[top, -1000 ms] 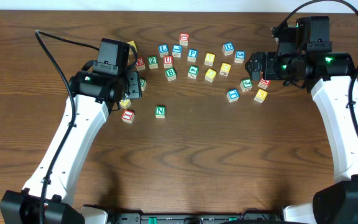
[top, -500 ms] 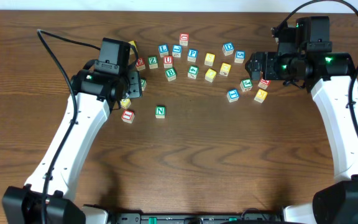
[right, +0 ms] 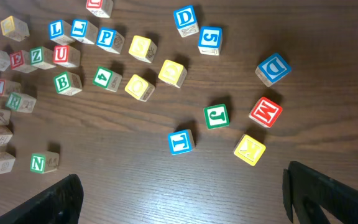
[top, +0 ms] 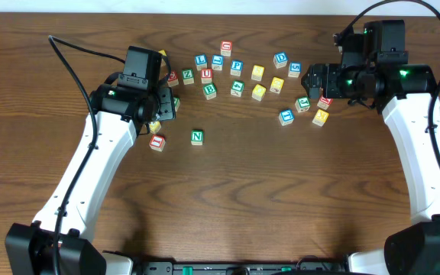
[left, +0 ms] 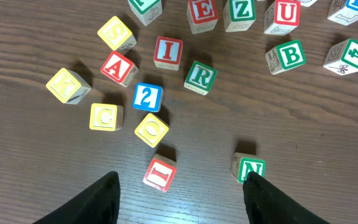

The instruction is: Spell out NEURIPS

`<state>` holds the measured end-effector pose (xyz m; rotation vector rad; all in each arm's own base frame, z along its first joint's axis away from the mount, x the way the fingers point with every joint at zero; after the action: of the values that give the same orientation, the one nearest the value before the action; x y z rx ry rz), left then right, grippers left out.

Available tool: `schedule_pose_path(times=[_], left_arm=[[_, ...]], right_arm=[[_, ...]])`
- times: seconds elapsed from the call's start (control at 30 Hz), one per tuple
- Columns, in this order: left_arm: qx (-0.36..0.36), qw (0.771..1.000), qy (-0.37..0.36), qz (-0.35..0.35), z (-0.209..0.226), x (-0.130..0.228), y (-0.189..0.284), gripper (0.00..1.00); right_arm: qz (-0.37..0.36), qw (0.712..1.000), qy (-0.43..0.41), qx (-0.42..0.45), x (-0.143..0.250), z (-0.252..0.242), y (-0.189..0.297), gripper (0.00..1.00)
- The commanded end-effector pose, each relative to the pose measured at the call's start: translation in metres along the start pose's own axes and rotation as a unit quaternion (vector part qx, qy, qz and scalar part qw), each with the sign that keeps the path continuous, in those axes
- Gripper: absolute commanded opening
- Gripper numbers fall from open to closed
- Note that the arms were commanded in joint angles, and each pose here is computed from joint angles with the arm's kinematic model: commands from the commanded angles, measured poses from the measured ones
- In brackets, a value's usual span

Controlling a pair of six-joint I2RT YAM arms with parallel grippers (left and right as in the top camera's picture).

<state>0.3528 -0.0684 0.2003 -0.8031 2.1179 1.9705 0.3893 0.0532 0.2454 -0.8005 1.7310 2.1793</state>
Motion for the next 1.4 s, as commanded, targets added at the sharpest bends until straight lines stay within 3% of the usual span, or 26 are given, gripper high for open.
schedule_pose_path(times=[0.0, 1.37], left_arm=[[-0.001, 1.0, 0.007, -0.01, 0.0, -0.008, 0.003, 0.62], [-0.004, 1.0, 0.007, -0.004, 0.001, -0.005, 0.003, 0.63]], right_arm=[[-0.009, 1.0, -0.004, 0.0, -0.005, 0.0, 0.004, 0.99], [-0.004, 0.999, -0.029, -0.015, -0.005, 0.014, 0.002, 0.99]])
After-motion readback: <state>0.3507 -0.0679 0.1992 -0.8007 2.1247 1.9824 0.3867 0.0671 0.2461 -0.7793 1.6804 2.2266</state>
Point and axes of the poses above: each gripper's point midway between its finger pads, its own y axis back along the fingers, its own z axis along the line the jaws close on, x = y × z, the point moved 4 cm from there along y, back along the fingers, and after that the axes turned 10 degrees about y, right-handed, at the moved point
